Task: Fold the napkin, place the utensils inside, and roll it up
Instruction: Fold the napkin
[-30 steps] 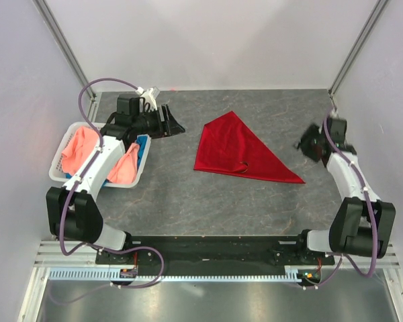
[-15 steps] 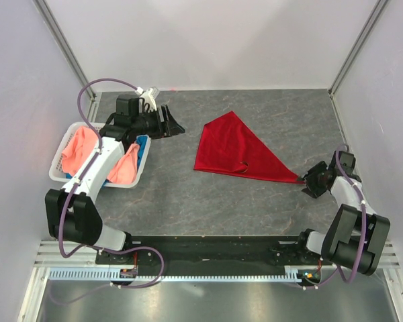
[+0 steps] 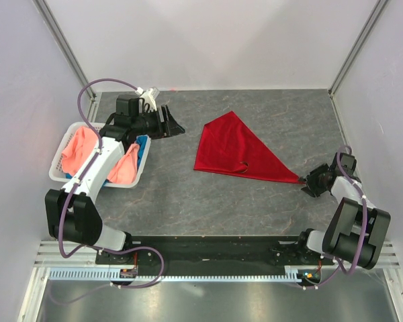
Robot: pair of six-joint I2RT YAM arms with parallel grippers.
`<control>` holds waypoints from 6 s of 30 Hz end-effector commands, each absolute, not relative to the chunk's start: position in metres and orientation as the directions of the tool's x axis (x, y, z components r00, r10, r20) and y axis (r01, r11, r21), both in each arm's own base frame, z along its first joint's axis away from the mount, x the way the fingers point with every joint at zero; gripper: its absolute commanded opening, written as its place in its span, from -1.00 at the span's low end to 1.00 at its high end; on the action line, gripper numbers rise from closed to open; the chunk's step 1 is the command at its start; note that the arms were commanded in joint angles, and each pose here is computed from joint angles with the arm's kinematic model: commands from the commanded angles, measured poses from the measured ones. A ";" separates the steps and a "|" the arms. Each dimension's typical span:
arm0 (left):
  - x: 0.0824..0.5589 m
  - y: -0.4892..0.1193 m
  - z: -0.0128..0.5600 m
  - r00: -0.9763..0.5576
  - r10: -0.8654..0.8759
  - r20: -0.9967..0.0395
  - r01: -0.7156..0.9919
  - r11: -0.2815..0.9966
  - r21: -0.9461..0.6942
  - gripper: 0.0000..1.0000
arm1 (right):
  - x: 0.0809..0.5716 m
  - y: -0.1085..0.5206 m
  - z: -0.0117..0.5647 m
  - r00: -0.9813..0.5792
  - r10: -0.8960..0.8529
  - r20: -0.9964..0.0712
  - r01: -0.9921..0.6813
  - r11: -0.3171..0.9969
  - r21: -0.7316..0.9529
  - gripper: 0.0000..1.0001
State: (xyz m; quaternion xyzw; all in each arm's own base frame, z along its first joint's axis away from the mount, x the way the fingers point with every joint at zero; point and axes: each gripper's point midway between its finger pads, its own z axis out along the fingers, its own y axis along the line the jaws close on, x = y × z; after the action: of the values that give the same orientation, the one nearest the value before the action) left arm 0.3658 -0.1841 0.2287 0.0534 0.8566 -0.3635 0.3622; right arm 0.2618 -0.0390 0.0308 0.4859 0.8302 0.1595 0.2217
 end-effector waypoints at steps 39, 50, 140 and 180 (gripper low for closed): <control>0.360 -0.187 0.241 -0.718 -0.155 -0.679 0.407 0.698 -0.590 0.43 | 0.258 -0.058 0.005 -0.408 0.870 -0.278 0.766 0.492 0.414 -0.87; 0.358 -0.189 0.241 -0.722 -0.155 -0.675 0.411 0.688 -0.598 0.43 | 0.297 -0.054 0.059 -0.458 0.754 -0.471 0.597 0.653 0.465 -1.00; 0.356 -0.191 0.242 -0.724 -0.156 -0.671 0.419 0.674 -0.609 0.43 | 0.378 0.243 0.228 -0.552 0.399 -0.732 -0.152 0.815 0.559 -1.00; 0.356 -0.192 0.239 -0.731 -0.152 -0.665 0.418 0.670 -0.613 0.43 | 0.356 0.352 0.086 -0.758 0.131 -0.638 -0.242 0.853 0.463 -1.00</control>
State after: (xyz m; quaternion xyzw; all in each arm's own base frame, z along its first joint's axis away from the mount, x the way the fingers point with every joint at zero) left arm 0.3557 -0.1921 0.2278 0.0683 0.8512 -0.3908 0.3436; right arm 0.3436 0.3345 0.0695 -0.0231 0.9136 0.2498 0.3199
